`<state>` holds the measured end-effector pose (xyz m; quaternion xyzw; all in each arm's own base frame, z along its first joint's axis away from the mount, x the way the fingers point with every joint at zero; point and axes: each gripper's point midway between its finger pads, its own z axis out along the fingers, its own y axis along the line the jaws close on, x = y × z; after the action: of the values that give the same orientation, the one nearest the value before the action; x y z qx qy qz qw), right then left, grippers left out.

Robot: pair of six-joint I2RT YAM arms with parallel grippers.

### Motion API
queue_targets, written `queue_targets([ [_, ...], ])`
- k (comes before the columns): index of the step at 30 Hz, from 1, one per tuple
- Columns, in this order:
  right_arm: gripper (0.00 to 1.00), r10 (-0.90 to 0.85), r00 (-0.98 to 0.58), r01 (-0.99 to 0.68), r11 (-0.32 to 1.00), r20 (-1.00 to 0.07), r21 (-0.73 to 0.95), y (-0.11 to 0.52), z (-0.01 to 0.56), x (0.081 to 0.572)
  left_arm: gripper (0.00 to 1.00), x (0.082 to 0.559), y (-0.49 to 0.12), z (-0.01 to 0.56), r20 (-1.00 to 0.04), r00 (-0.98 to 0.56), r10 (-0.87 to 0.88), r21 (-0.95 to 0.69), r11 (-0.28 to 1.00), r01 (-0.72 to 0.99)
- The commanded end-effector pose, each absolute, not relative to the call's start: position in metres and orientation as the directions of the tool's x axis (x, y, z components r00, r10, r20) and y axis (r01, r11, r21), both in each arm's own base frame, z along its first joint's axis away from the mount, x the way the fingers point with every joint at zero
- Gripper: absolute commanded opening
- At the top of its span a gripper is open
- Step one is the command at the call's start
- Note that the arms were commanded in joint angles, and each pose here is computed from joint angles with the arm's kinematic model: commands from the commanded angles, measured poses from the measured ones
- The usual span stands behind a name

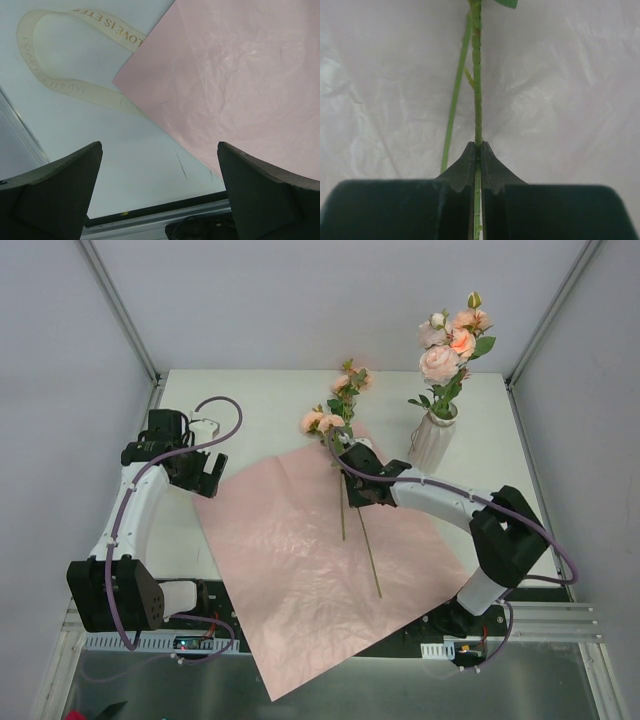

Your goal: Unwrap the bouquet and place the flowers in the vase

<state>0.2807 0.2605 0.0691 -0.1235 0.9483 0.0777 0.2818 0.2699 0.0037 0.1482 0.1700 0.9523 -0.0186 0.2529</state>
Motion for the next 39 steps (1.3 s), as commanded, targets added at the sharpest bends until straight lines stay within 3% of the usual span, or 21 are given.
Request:
queue_targets([
  [1,0.01,-0.235,-0.772,-0.295,0.955,-0.591,0.006,0.244,0.087,0.284,0.99,0.269,0.005,0.146,-0.493,-0.808,0.321,0.054,0.939,0.340],
  [4,0.01,-0.287,-0.788,-0.333,0.943,-0.545,-0.015,0.246,0.077,0.285,0.99,0.270,0.004,0.145,-0.495,-0.808,0.320,0.052,0.939,0.340],
  [5,0.05,-0.300,-0.800,-0.336,0.942,-0.520,-0.026,0.244,0.069,0.285,0.99,0.270,0.004,0.145,-0.496,-0.807,0.321,0.054,0.939,0.341],
  [8,0.40,-0.325,-0.814,-0.347,0.937,-0.481,-0.045,0.243,0.059,0.292,0.99,0.269,0.006,0.144,-0.492,-0.808,0.325,0.061,0.938,0.340],
  [11,0.48,-0.334,-0.819,-0.350,0.935,-0.466,-0.055,0.244,0.054,0.306,0.99,0.269,0.006,0.143,-0.491,-0.806,0.330,0.065,0.937,0.344],
  [20,0.48,-0.309,-0.833,-0.327,0.944,-0.458,-0.041,0.248,0.049,0.345,0.99,0.268,0.008,0.143,-0.490,-0.804,0.337,0.073,0.935,0.347],
  [33,0.42,-0.343,-0.845,-0.378,0.926,-0.411,0.005,0.264,0.027,0.340,0.99,0.270,0.010,0.142,-0.481,-0.806,0.345,0.081,0.933,0.352],
  [39,0.40,-0.333,-0.823,-0.374,0.927,-0.460,-0.001,0.265,0.041,0.342,0.99,0.268,0.011,0.140,-0.476,-0.808,0.347,0.083,0.932,0.352],
])
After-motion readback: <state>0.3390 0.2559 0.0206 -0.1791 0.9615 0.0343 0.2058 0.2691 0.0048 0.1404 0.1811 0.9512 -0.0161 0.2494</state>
